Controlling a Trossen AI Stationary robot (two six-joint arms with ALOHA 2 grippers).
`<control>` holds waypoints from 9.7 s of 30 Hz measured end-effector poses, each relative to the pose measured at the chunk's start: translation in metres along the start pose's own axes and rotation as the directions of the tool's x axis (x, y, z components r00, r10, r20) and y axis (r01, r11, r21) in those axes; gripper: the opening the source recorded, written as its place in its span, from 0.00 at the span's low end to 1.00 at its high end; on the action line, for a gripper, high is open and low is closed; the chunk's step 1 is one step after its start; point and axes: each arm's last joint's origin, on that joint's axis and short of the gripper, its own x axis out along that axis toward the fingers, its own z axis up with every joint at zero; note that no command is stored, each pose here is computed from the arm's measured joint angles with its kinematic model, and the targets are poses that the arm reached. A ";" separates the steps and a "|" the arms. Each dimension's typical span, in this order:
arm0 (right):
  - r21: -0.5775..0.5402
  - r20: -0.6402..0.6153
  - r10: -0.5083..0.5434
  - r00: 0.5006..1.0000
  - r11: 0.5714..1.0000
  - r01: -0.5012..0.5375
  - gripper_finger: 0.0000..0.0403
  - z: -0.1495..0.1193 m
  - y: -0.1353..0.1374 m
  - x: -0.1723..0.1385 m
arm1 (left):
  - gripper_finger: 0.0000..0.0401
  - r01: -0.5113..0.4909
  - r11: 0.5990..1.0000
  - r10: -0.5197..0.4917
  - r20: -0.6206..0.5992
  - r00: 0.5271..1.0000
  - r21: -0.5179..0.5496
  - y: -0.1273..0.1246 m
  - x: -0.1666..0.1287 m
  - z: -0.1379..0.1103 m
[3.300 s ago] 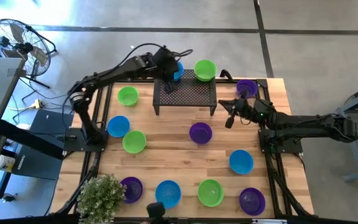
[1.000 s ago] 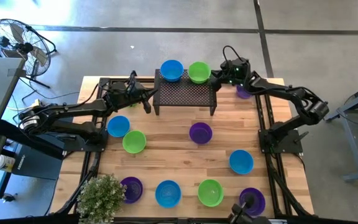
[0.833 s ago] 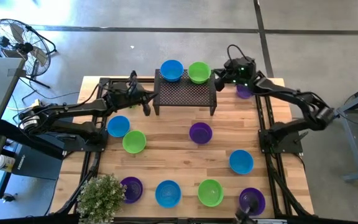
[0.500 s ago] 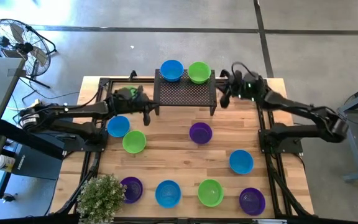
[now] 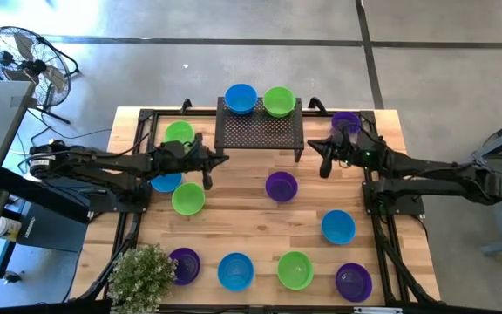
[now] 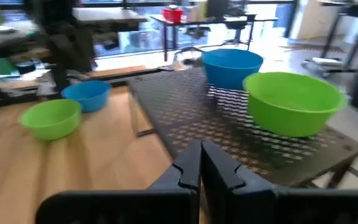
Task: Pick & Place Mini bowls
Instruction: Put the middle violet bowl on the shelf, then stack the middle green bowl on the green bowl on the shelf
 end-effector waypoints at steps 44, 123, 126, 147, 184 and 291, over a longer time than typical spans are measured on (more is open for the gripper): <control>-0.325 -0.811 0.034 0.584 0.804 -0.498 0.32 -0.040 0.149 0.101 | 0.00 0.073 0.986 -0.065 0.060 0.996 -0.150 -0.003 -0.021 -0.049; -0.452 -0.718 -0.022 0.696 0.774 -0.442 0.00 0.127 0.076 0.172 | 0.00 0.078 0.985 -0.072 0.040 0.997 -0.153 -0.003 -0.021 -0.051; -0.440 -0.748 -0.028 0.663 0.770 -0.463 0.00 0.119 0.061 0.186 | 0.00 0.078 0.985 -0.072 0.040 0.997 -0.153 -0.003 -0.021 -0.051; -0.421 -0.781 -0.045 0.623 0.775 -0.471 0.01 0.102 0.027 0.214 | 0.00 0.077 0.985 -0.072 0.040 0.997 -0.153 -0.003 -0.021 -0.051; -0.488 -0.740 -0.096 0.666 0.758 -0.434 0.26 0.110 0.029 0.212 | 0.00 0.077 0.985 -0.073 0.032 0.997 -0.153 -0.003 -0.021 -0.052; -0.230 0.159 0.202 0.966 0.959 -0.162 0.00 -0.048 0.026 -0.005 | 0.33 -0.120 0.992 -0.005 -0.958 0.288 -0.041 -0.121 -0.020 -0.042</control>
